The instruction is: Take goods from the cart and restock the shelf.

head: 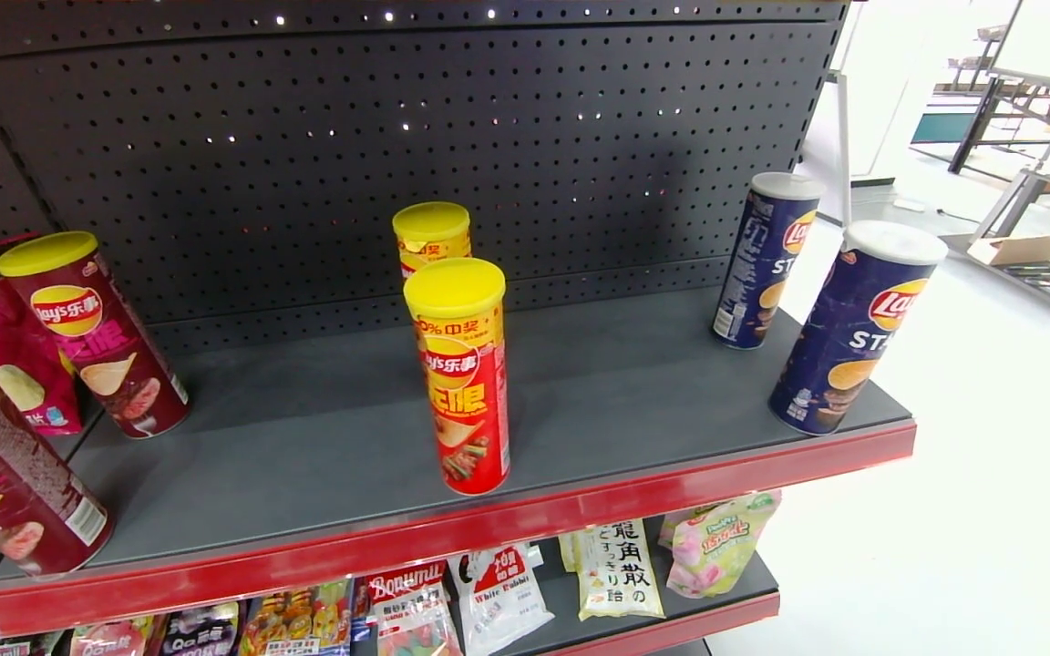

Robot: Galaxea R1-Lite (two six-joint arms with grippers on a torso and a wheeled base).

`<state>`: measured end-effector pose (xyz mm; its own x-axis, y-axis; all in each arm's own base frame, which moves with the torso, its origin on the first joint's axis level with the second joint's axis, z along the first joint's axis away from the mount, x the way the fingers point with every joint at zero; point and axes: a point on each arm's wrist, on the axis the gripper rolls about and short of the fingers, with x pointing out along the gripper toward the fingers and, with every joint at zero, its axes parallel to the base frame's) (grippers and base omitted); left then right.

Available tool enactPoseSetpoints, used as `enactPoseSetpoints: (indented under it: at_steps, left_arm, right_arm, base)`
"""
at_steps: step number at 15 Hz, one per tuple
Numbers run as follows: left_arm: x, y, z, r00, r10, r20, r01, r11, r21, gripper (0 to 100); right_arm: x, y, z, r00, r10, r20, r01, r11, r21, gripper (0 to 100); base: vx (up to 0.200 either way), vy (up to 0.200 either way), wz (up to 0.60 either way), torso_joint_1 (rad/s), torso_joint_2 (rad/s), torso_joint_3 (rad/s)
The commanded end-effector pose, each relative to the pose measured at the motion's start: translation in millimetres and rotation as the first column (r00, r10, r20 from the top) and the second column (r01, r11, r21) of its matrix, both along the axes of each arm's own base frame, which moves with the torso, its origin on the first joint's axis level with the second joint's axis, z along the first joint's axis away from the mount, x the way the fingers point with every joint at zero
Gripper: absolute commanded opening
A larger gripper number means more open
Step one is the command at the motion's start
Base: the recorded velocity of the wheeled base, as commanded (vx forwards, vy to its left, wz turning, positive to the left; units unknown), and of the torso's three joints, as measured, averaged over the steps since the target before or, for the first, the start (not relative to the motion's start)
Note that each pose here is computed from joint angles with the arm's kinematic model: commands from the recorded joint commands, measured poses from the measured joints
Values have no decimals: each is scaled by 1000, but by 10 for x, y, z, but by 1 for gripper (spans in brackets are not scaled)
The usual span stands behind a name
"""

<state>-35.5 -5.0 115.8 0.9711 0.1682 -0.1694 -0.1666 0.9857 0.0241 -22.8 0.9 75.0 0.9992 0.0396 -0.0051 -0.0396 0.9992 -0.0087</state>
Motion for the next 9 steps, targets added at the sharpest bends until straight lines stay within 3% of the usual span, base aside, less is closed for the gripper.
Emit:
enactPoseSetpoints:
  at_steps: [1, 2, 5, 7, 9]
  left_arm:
    - [13, -28, 19, 992, -110, 57, 110, 994, -3, 100]
    - [13, -41, 24, 984, -166, 61, 167, 986, -6, 100]
    - [43, -34, -72, 987, -159, 25, 159, 987, -1, 100]
    - [90, -26, -189, 987, -161, 6, 161, 987, 11, 100]
    - [157, -14, -290, 986, -159, 40, 158, 987, 30, 100]
  right_arm:
    - [0, 0, 0, 1000, 0, 1, 0, 1000, 0, 100]
    - [0, 0, 0, 1000, 2, 1, -2, 1000, 0, 100]
    - [0, 0, 0, 1000, 2, 0, -2, 1000, 1, 100]
    - [0, 0, 0, 1000, 0, 0, 0, 1000, 6, 100]
    - [0, 0, 0, 1000, 2, 0, -2, 1000, 4, 100]
  base:
    - [0, 0, 600, 2, 12, 2]
    - [0, 0, 600, 2, 2, -12]
    - [0, 0, 600, 1, 4, 6]
    - [0, 0, 0, 0, 0, 0]
    - [0, 0, 0, 0, 0, 0]
